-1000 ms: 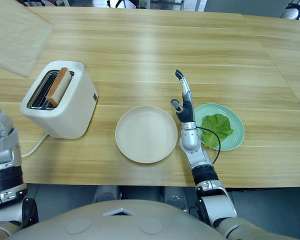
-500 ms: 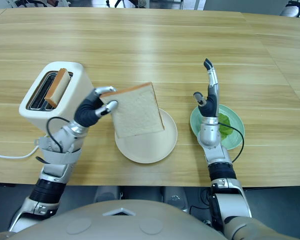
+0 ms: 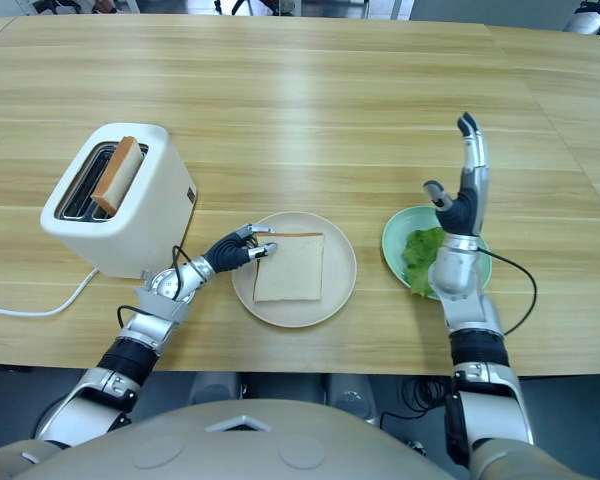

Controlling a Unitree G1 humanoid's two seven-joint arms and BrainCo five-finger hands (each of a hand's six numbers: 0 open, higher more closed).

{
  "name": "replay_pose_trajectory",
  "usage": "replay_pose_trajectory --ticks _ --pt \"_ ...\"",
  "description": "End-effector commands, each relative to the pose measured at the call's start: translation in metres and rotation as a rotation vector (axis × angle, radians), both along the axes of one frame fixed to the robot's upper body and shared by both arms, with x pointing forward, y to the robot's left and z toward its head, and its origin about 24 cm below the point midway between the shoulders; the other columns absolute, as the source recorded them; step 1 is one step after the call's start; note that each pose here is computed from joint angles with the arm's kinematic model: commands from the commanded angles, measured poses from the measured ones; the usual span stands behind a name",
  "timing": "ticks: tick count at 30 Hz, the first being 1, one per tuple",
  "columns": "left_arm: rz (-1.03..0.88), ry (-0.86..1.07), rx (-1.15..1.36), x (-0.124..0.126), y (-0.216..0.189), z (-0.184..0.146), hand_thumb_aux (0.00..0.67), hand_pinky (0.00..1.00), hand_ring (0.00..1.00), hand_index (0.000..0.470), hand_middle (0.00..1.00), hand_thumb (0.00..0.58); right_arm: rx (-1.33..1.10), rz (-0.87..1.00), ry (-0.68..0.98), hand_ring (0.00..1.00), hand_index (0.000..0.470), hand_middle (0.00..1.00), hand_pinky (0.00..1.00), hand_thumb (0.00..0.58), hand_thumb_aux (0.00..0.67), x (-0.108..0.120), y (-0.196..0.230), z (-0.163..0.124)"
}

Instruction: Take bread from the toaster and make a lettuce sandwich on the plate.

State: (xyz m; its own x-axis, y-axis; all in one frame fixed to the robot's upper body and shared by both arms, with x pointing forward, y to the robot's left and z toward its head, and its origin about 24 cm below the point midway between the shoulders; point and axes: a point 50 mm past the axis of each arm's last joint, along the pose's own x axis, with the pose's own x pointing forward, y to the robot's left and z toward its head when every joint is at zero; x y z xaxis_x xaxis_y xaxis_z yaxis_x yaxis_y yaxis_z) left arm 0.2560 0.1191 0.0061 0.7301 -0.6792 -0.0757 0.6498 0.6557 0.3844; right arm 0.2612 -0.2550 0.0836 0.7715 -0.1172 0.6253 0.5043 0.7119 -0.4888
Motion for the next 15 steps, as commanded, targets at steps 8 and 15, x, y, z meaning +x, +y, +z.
replay_pose_trajectory --ticks 8,15 --pt "0.023 -0.052 0.142 0.002 0.005 -0.012 0.000 0.00 0.00 0.000 0.00 0.000 -0.138 -0.215 -0.007 0.00 0.000 0.00 0.00 0.000 0.000 -0.024 -0.052 0.016" --pt "0.061 -0.190 0.249 0.002 0.014 -0.005 0.000 0.00 0.00 0.000 0.00 0.000 -0.336 -0.257 0.132 0.00 0.000 0.00 0.00 0.000 0.000 -0.027 -0.058 0.005"
